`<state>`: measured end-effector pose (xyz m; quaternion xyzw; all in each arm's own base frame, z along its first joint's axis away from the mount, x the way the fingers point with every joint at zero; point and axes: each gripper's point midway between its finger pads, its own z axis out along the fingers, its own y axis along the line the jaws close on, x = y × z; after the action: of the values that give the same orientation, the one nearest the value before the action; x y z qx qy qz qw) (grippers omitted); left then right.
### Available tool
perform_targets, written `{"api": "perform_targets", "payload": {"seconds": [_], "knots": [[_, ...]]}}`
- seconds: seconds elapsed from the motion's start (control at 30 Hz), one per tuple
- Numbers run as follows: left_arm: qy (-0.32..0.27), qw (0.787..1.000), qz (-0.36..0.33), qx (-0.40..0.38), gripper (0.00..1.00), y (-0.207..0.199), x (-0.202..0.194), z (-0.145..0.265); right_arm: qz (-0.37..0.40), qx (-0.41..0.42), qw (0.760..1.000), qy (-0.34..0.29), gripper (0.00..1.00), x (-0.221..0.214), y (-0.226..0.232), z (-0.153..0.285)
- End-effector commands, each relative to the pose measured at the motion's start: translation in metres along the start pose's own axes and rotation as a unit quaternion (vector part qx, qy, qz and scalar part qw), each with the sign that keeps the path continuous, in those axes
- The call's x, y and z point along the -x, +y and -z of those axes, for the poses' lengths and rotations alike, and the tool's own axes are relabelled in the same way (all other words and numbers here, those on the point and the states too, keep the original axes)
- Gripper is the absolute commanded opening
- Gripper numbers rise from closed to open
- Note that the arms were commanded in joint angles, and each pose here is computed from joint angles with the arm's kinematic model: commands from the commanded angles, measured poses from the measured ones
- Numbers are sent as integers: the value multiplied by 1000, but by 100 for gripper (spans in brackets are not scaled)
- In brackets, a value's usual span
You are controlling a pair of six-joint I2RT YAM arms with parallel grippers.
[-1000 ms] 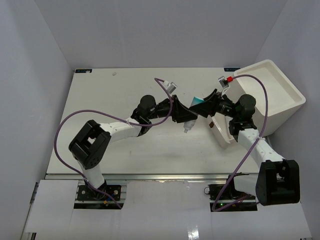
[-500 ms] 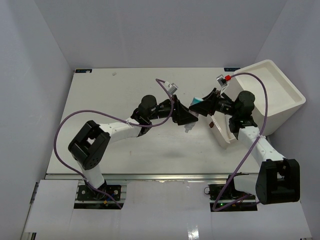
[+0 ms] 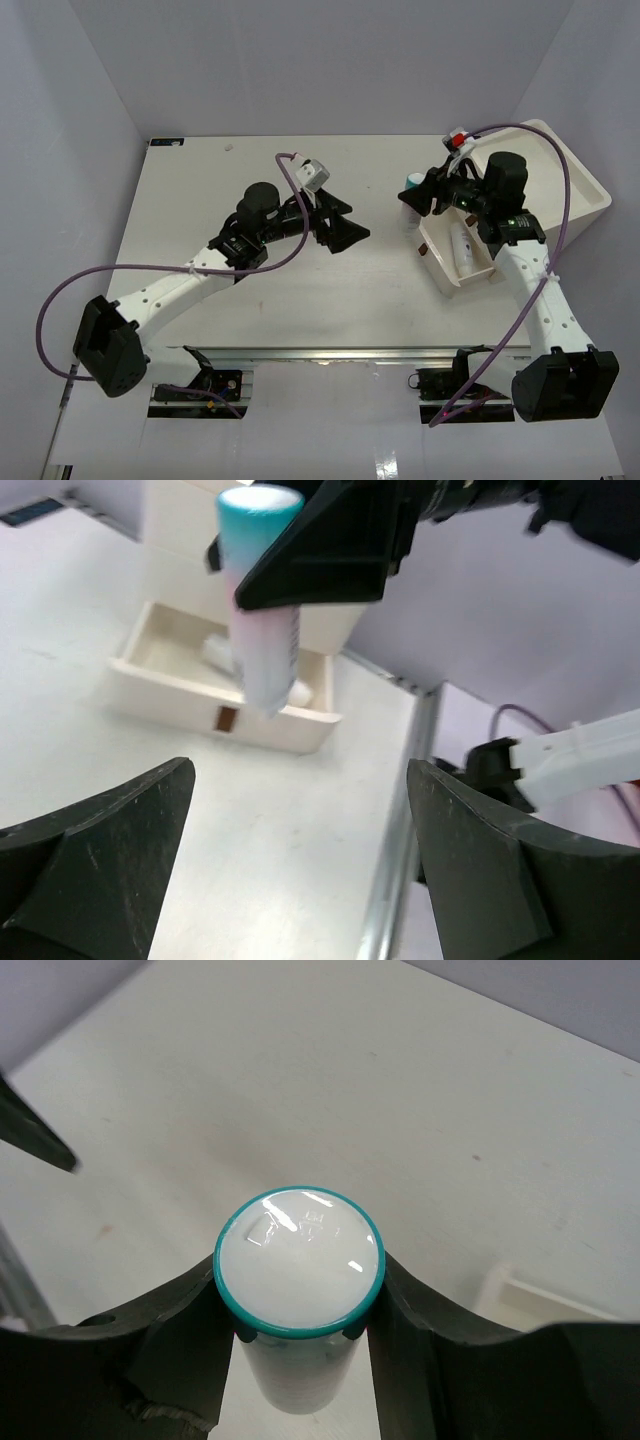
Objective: Organize the makeup
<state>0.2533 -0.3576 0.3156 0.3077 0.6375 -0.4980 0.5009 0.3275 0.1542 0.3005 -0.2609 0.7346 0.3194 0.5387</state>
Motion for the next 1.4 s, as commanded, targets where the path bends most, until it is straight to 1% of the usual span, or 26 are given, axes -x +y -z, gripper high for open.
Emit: {"api": "perform_targets", "payload": {"seconds": [0.0,0.07,0.1,0.13,0.17,0.27,0.4,0.47,0.53,0.57,0.63,0.73,0.83,0.93,1.03,1.17,1.23,1.33,1.37], "knots": [[84,985,-75,132,98,40,-26,44,68,-135,982,117,12,-24,-57,19],[105,976,-90,170,98,50,-45,67,61,-178,963,194,13,-57,-85,22],[107,973,-98,178,98,51,-49,75,62,-195,954,219,13,-68,-95,25],[98,973,-106,182,98,49,-43,80,62,-207,948,235,13,-79,-102,27],[105,970,-108,192,98,53,-53,88,61,-223,939,254,14,-90,-111,29],[93,964,-121,216,98,55,-54,105,50,-242,923,295,15,-117,-127,28],[84,960,-142,226,98,56,-57,117,43,-260,908,326,17,-137,-144,23],[79,959,-145,229,98,55,-55,120,36,-257,903,342,21,-149,-149,19],[75,959,-147,229,98,54,-54,123,33,-267,894,359,30,-160,-154,21],[73,959,-147,229,98,54,-53,123,30,-267,892,362,37,-162,-155,21],[71,960,-148,226,98,52,-52,123,26,-264,891,368,49,-168,-154,20],[69,961,-149,223,98,50,-51,123,23,-263,890,373,55,-171,-154,18],[67,962,-151,219,98,48,-50,124,24,-266,889,372,64,-168,-154,18],[63,962,-153,218,98,46,-48,126,27,-266,889,371,70,-162,-154,18],[58,962,-155,216,98,44,-47,127,30,-267,892,364,70,-152,-152,18],[57,962,-155,216,98,44,-46,127,40,-258,904,339,69,-125,-142,18],[56,962,-156,216,98,44,-46,128,48,-229,917,323,68,-114,-129,12],[56,962,-156,219,98,45,-45,128,80,-174,935,300,62,-99,-97,2],[56,961,-158,219,98,45,-45,128,90,-159,937,298,61,-99,-89,0]]}}
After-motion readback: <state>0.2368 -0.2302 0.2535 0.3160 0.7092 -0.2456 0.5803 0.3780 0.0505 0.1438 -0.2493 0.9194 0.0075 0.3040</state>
